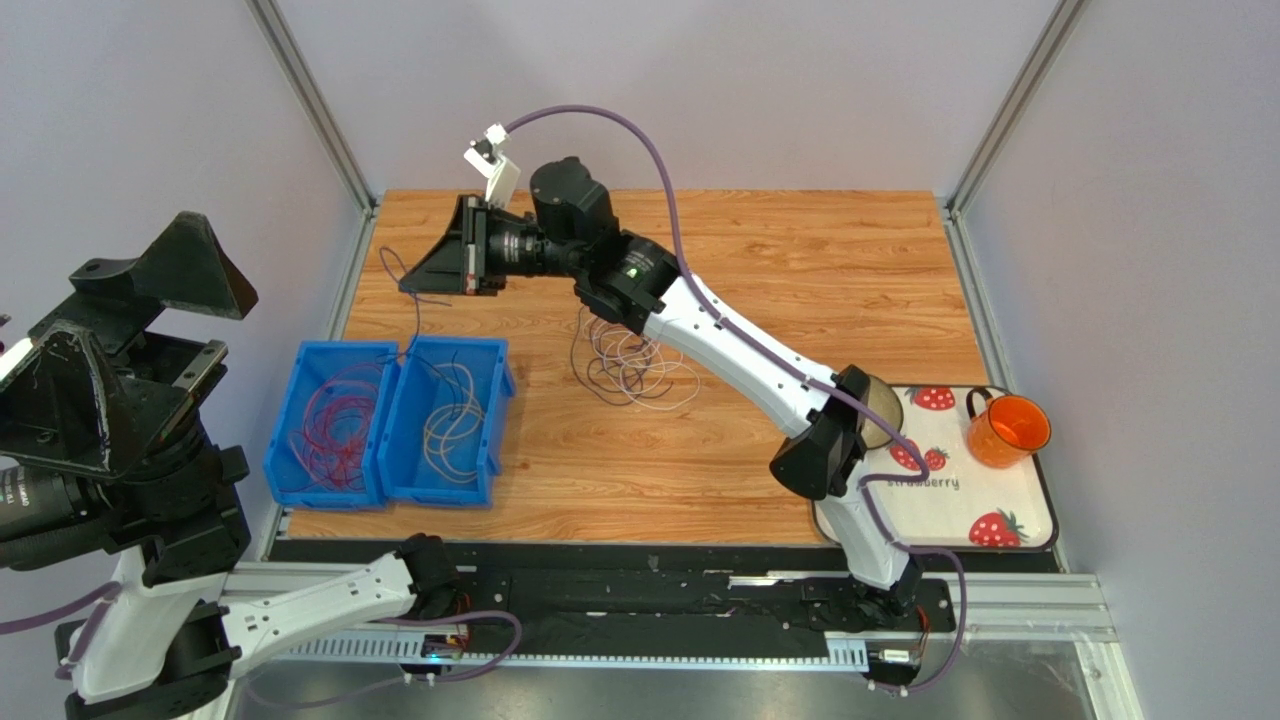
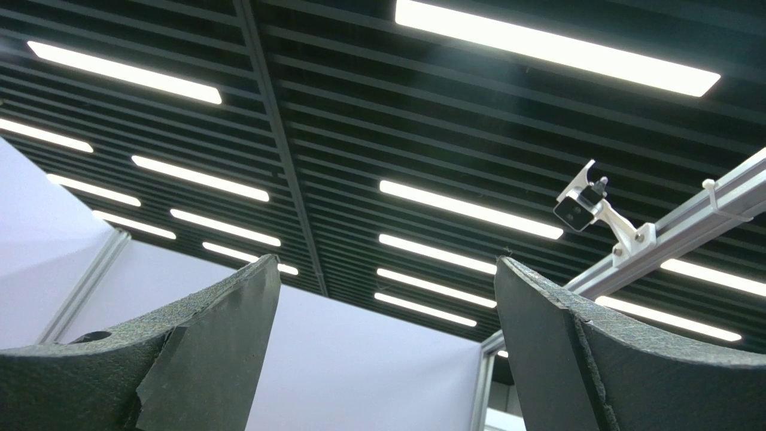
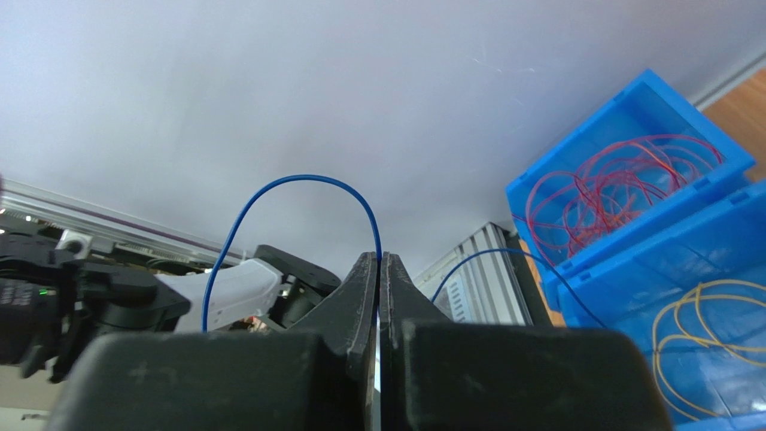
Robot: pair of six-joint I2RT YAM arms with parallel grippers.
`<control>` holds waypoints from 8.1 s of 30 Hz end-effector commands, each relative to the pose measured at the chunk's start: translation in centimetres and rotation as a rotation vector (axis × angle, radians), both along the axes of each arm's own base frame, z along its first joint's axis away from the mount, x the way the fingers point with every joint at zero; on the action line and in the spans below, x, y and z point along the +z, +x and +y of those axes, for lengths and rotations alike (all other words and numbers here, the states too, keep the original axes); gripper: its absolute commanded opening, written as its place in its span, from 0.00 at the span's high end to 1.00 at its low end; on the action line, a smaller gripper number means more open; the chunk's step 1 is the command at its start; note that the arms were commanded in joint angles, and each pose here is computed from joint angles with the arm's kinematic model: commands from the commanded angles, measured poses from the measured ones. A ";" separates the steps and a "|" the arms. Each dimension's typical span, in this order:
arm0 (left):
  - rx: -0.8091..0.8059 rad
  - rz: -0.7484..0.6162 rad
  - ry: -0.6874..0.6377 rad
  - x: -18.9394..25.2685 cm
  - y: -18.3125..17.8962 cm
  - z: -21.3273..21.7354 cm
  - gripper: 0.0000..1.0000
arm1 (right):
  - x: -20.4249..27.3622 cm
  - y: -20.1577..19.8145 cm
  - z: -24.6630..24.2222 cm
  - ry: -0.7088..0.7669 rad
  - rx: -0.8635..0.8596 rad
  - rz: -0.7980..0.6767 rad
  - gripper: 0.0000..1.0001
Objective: Untangle the cables
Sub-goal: Place the cable in the bin, then pick up the cable at the center of the board.
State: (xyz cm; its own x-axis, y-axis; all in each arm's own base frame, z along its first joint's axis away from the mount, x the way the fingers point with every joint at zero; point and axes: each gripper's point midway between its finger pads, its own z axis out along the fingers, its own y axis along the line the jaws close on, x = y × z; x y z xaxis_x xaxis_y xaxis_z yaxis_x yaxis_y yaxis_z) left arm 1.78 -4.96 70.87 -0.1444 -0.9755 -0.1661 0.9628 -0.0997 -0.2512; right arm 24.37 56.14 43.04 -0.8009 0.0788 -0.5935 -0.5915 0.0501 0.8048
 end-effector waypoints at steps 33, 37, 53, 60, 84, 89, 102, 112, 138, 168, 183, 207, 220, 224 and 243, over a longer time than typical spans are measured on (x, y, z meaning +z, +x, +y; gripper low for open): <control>-0.009 -0.028 0.010 -0.2 0.5 -1.7 0.02 | -16.7 0.9 0.2 -0.486 -0.164 0.047 0.50; 0.021 0.048 0.009 -1.5 2.0 -1.7 0.02 | -16.1 1.2 -1.0 -0.491 -0.186 0.035 0.50; 0.185 0.326 0.173 -8.7 8.8 -5.3 0.03 | -15.4 0.8 -10.9 -0.632 -0.321 -0.027 0.51; 0.341 0.523 0.355 -14.0 13.2 -7.1 0.09 | -15.9 0.0 -17.2 -0.721 -0.397 -0.052 0.51; 0.545 1.219 1.846 -47.4 26.3 -17.5 0.23 | -20.2 -2.8 -31.3 -0.830 -0.575 0.029 0.54; 0.545 1.252 1.862 -51.5 27.7 -18.6 0.22 | -21.8 -3.1 -31.9 -0.862 -0.574 0.045 0.55; 0.399 1.272 1.852 -57.5 31.9 -20.6 0.25 | -24.4 -2.3 -32.9 -0.906 -0.588 0.086 0.57; 0.378 1.264 1.874 -60.7 35.9 -21.1 0.27 | -26.3 -2.3 -32.1 -0.932 -0.546 0.122 0.58; 0.314 1.355 1.878 -65.3 39.6 -21.7 0.51 | -27.1 -2.9 -31.6 -0.945 -0.492 0.151 0.59; 0.308 0.476 1.280 -20.1 29.4 -25.3 1.00 | -22.5 -3.3 -35.0 -0.846 -0.689 0.118 0.61; 0.358 0.548 1.287 -20.4 28.9 -23.2 1.00 | -19.4 -5.3 -38.9 -0.713 -0.804 0.033 0.55; 0.039 1.108 1.730 -54.8 33.1 -29.0 1.00 | -21.7 -5.2 -39.5 -0.786 -0.825 0.078 0.56; 0.050 1.122 1.880 -63.9 38.2 -31.1 1.00 | -23.2 -4.3 -38.9 -0.853 -0.798 0.065 0.57; 0.076 1.133 1.919 -65.1 38.9 -30.9 0.96 | -23.4 -4.1 -38.7 -0.862 -0.787 0.060 0.57; 0.074 1.141 1.865 -63.1 38.3 -31.1 0.63 | -23.7 -4.2 -38.6 -0.849 -0.778 0.064 0.57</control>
State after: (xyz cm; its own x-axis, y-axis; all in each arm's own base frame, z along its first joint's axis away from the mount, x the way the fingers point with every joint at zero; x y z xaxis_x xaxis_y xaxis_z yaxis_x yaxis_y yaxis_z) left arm 39.60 -34.99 3.51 -0.8512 0.1921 -0.4885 0.3470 0.9042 -0.2491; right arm 19.65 17.32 18.53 -0.7697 0.1402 -0.6229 -0.1058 0.9341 0.3410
